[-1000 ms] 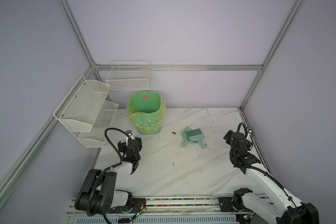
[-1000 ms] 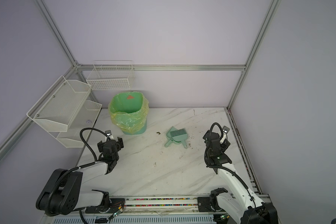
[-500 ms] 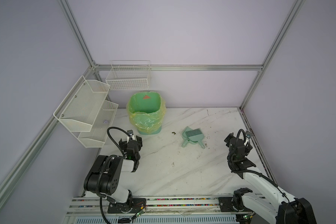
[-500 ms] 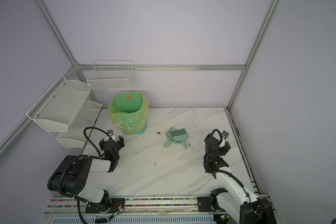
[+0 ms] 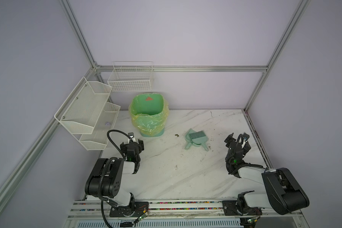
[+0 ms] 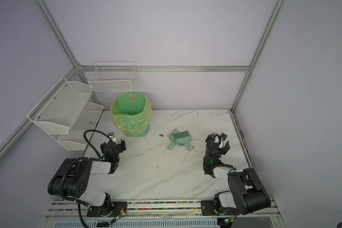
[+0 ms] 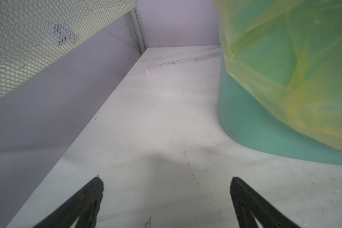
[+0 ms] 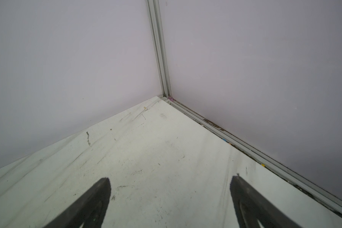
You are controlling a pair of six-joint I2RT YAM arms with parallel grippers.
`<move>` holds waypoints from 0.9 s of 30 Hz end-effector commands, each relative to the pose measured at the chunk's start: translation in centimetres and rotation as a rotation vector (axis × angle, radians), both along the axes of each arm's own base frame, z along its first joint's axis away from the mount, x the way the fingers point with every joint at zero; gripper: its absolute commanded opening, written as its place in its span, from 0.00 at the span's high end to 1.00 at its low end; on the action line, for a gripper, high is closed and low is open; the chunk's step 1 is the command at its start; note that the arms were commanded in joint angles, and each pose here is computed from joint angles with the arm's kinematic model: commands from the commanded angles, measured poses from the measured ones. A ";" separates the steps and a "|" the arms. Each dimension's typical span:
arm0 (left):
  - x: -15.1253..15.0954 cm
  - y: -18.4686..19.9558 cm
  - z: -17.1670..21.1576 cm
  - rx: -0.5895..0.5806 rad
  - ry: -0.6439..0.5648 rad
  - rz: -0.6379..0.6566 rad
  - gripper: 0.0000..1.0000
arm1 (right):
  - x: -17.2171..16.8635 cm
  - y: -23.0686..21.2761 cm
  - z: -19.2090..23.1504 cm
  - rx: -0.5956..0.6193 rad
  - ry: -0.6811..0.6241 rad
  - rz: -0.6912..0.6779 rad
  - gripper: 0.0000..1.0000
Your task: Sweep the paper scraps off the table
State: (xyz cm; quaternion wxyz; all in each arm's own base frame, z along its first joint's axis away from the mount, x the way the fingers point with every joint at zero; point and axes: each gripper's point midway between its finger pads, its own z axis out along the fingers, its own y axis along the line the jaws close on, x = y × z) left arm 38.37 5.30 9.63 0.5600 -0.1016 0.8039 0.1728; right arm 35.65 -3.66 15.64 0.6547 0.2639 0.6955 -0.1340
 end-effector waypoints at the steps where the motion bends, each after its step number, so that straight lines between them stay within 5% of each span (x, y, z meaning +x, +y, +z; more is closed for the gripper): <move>1: 0.1 -1.0 2.1 -0.044 -0.109 -0.060 0.00 | 0.3 -0.3 1.9 -0.018 -0.116 -0.023 0.03; 4: -0.8 -2.3 3.6 0.054 -0.255 -0.130 0.00 | 0.5 -0.1 1.9 -0.013 -0.146 -0.010 0.03; 14: 0.5 -1.7 2.5 0.024 -0.163 -0.082 0.00 | 1.1 0.0 1.6 -0.111 -0.203 -0.012 0.03; 21: 1.0 -1.3 2.1 -0.006 -0.137 -0.092 0.00 | 3.8 4.5 -0.1 -0.154 -0.124 0.280 0.03; 27: 1.3 -1.0 1.9 -0.032 -0.124 -0.105 0.00 | 5.9 3.7 -1.0 -0.161 -0.087 0.260 0.03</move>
